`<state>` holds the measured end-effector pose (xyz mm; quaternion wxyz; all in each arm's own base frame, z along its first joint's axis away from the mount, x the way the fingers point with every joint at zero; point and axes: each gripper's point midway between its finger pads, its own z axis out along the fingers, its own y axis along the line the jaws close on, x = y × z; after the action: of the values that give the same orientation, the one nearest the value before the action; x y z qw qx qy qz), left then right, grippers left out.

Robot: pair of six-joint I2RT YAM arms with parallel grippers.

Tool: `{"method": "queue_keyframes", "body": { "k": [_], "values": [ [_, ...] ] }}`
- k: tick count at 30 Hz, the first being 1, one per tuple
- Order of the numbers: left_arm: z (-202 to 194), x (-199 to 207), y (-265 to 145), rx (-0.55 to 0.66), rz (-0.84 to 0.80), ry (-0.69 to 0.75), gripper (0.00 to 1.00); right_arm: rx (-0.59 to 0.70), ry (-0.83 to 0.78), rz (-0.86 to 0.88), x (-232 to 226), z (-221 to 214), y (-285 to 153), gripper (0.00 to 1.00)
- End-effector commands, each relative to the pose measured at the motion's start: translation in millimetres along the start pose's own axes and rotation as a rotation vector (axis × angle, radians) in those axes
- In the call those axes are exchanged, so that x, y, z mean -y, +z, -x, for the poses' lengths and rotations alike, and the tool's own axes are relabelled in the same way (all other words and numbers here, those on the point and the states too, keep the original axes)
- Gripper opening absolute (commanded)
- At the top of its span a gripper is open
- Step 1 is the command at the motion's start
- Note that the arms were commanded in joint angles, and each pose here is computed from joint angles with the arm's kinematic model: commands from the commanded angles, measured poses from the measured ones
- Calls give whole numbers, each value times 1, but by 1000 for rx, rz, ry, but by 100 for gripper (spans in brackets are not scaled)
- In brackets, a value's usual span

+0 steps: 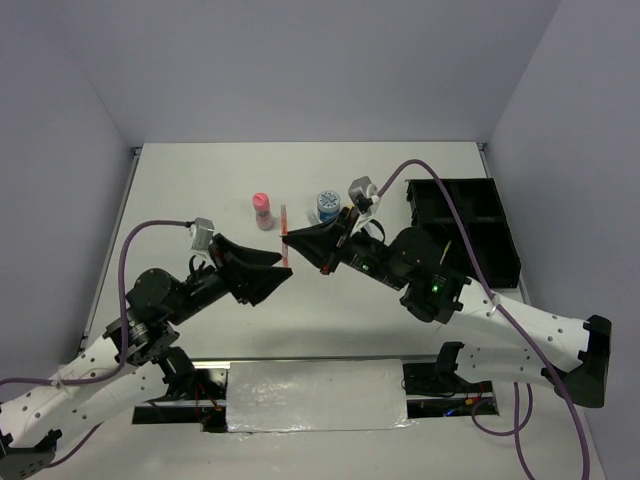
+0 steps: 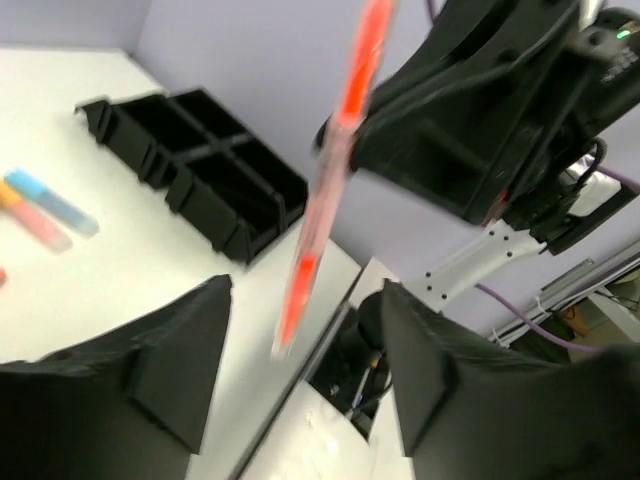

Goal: Sort the stationery into containers
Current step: Close the pen cap on the pen.

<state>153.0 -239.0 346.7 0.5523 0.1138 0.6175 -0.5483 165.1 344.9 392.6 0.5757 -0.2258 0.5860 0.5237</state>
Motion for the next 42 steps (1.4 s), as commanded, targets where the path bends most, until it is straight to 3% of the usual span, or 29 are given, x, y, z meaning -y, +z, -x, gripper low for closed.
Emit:
{"method": "queue_keyframes", "body": {
  "k": [1,5,6,7,18,26,34,42],
  "values": [
    [11,17,-11,-24,-24,17,76,166,-8,-6,-3,42,-4,0],
    [23,25,-18,-13,-30,50,85,139,-20,-17,0,35,-4,0],
    [28,28,-20,-9,-31,56,96,127,-31,-21,2,34,-4,0],
    [29,28,-22,-9,-29,74,99,115,-38,-9,-1,32,-3,0],
    [65,24,-24,76,48,228,99,-109,-26,120,-17,-26,-16,0],
    [72,11,10,61,121,248,99,-144,-30,155,-23,-36,-19,0],
    [56,8,21,21,94,223,83,-135,-37,124,-17,-35,-20,0],
    [64,18,14,53,60,225,83,-155,-33,108,-13,-41,-15,0]
  ]
}}
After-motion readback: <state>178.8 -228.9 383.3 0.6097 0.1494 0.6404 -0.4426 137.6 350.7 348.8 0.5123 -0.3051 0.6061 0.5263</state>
